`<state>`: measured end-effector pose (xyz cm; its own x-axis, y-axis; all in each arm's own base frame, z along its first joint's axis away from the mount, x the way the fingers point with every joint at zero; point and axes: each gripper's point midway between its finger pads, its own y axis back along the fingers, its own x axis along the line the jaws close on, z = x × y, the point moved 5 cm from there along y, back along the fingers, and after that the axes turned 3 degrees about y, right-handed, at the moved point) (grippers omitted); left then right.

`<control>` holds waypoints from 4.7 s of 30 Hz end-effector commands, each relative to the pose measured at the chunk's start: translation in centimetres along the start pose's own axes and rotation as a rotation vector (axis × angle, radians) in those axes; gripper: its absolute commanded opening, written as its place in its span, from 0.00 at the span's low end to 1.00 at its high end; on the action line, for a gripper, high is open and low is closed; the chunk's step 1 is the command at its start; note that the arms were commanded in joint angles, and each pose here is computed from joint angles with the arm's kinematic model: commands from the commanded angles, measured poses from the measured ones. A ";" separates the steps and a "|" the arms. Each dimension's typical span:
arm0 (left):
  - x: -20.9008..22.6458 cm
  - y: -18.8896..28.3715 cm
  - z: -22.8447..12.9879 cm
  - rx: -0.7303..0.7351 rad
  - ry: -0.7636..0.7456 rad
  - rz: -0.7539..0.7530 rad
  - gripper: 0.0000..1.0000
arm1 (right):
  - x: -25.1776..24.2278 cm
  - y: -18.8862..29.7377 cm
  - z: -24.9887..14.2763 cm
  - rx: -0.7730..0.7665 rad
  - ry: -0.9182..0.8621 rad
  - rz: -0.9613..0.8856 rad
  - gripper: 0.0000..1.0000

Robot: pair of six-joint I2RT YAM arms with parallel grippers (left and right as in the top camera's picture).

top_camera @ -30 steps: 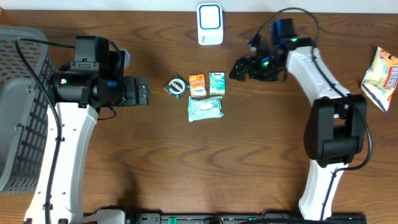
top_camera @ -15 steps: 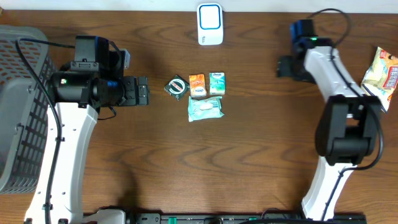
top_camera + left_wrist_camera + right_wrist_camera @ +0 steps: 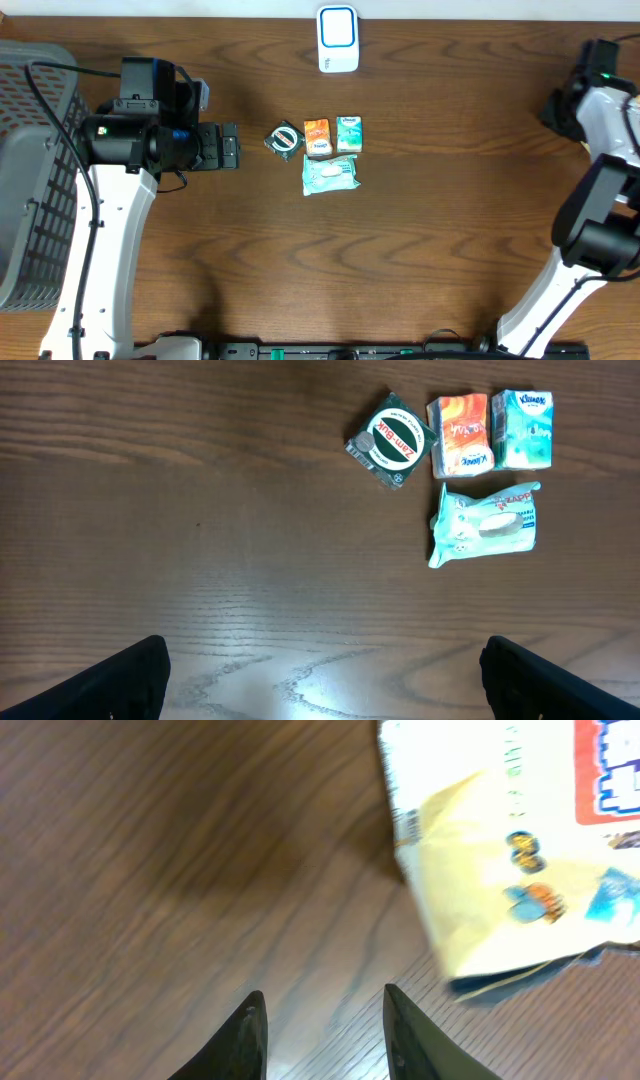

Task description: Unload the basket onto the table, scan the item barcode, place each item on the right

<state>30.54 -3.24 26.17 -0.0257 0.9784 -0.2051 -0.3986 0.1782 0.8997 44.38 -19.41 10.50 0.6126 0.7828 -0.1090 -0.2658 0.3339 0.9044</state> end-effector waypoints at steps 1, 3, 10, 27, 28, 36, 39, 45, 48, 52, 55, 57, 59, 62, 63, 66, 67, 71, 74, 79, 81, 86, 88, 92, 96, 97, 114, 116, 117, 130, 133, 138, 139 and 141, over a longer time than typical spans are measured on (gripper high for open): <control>0.1 -0.2 -0.2 0.011 -0.003 0.010 0.98 | -1.0 -1.0 0.0 0.031 -0.043 0.075 0.32; 0.1 -0.2 -0.2 0.011 -0.003 0.010 0.98 | -1.7 -1.7 -0.1 0.044 -0.061 0.089 0.32; 0.1 -0.2 -0.2 0.011 -0.003 0.010 0.98 | -5.6 -4.2 -0.2 0.054 -0.070 -0.056 0.38; 0.1 -0.2 -0.2 0.011 -0.003 0.010 0.98 | 3.1 1.3 -1.1 0.147 0.028 0.760 0.51; 0.1 -0.2 -0.2 0.011 -0.003 0.010 0.98 | 4.3 2.0 -1.5 0.164 0.043 0.823 0.56; 0.1 -0.2 -0.2 0.011 -0.003 0.010 0.98 | 13.8 5.6 -6.6 0.303 0.227 0.953 0.99; 0.1 -0.2 -0.2 0.011 -0.003 0.010 0.98 | 17.1 6.3 -8.4 0.298 0.325 0.924 0.99; 0.1 -0.2 -0.2 0.011 -0.003 0.010 0.98 | 22.0 6.8 -11.6 0.237 0.434 0.706 0.99; 0.1 -0.2 -0.2 0.011 -0.003 0.010 0.98 | 24.7 8.1 -13.4 0.226 0.480 0.729 0.99; 0.1 -0.2 -0.2 0.011 -0.003 0.010 0.98 | 27.5 9.6 -15.5 0.210 0.527 0.755 0.94; 0.1 -0.2 -0.2 0.011 -0.003 0.010 0.98 | 28.9 10.3 -16.8 0.230 0.494 0.766 0.79; 0.1 -0.2 -0.2 0.011 -0.003 0.010 0.98 | 29.8 10.4 -17.7 0.232 0.506 0.770 0.79; 0.1 -0.2 -0.2 0.011 -0.003 0.010 0.98 | 30.3 10.3 -18.5 0.238 0.510 0.749 0.81; 0.1 -0.2 -0.2 0.011 -0.003 0.010 0.98 | 30.7 10.0 -19.3 0.258 0.499 0.737 0.78; 0.1 -0.2 -0.2 0.011 -0.003 0.010 0.97 | 30.7 9.9 -19.5 0.265 0.493 0.734 0.75; 0.1 -0.2 -0.2 0.011 -0.003 0.010 0.97 | 31.0 9.4 -20.2 0.302 0.482 0.744 0.72; 0.1 -0.2 -0.2 0.011 -0.003 0.010 0.98 | 31.1 9.3 -20.4 0.315 0.483 0.751 0.72; 0.1 -0.2 -0.2 0.011 -0.003 0.010 0.97 | 31.0 8.0 -21.7 0.377 0.485 0.737 0.68; 0.1 -0.2 -0.2 0.011 -0.003 0.010 0.97 | 31.1 7.2 -22.6 0.426 0.486 0.753 0.68; 0.1 -0.2 -0.2 0.011 -0.003 0.010 0.98 | 31.2 6.0 -23.7 0.466 0.489 0.743 0.59; 0.1 -0.2 -0.2 0.011 -0.003 0.010 0.98 | 31.1 5.9 -23.8 0.475 0.488 0.735 0.43; 0.1 -0.2 -0.2 0.011 -0.003 0.010 0.98 | 30.8 5.8 -23.9 0.485 0.484 0.728 0.31; 0.1 -0.2 -0.2 0.011 -0.003 0.010 0.97 | 30.6 5.8 -24.0 0.497 0.484 0.718 0.31; 0.1 -0.2 -0.2 0.011 -0.003 0.010 0.98 | 30.1 5.7 -24.1 0.510 0.502 0.715 0.17; 0.1 -0.2 -0.2 0.011 -0.003 0.010 0.98 | 30.0 6.8 -23.4 0.526 0.537 0.822 0.01; 0.1 -0.2 -0.2 0.011 -0.003 0.010 0.98 | 29.9 7.0 -23.0 0.531 0.529 0.846 0.01; 0.1 -0.2 -0.2 0.011 -0.003 0.010 0.98 | 27.6 15.6 -18.2 0.563 0.558 1.749 0.01; 0.1 -0.2 -0.2 0.011 -0.003 0.010 0.98 | 27.5 15.9 -18.1 0.550 0.567 1.779 0.01; 0.1 -0.2 -0.2 0.011 -0.003 0.010 0.98 | 27.5 16.1 -18.1 0.544 0.570 1.801 0.01; 0.1 -0.2 -0.2 0.011 -0.003 0.010 0.98 | 27.2 17.1 -17.8 0.499 0.592 1.913 0.01; 0.1 -0.2 -0.2 0.011 -0.003 0.010 0.98 | 27.1 17.0 -17.7 0.495 0.589 1.913 0.01; 0.1 -0.2 -0.2 0.011 -0.003 0.010 0.98 | 27.1 17.0 -17.6 0.494 0.589 1.913 0.01; 0.1 -0.2 -0.2 0.011 -0.003 0.010 0.98 | 27.1 17.0 -17.6 0.495 0.588 1.913 0.01; 0.1 -0.2 -0.2 0.011 -0.003 0.010 0.98 | 27.1 17.0 -17.6 0.495 0.588 1.913 0.01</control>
<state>30.54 -3.24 26.17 -0.0257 0.9784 -0.2051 -0.3986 0.1782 0.8997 43.50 17.04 14.82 -0.3984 0.0004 0.9172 0.0991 -0.9941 0.0435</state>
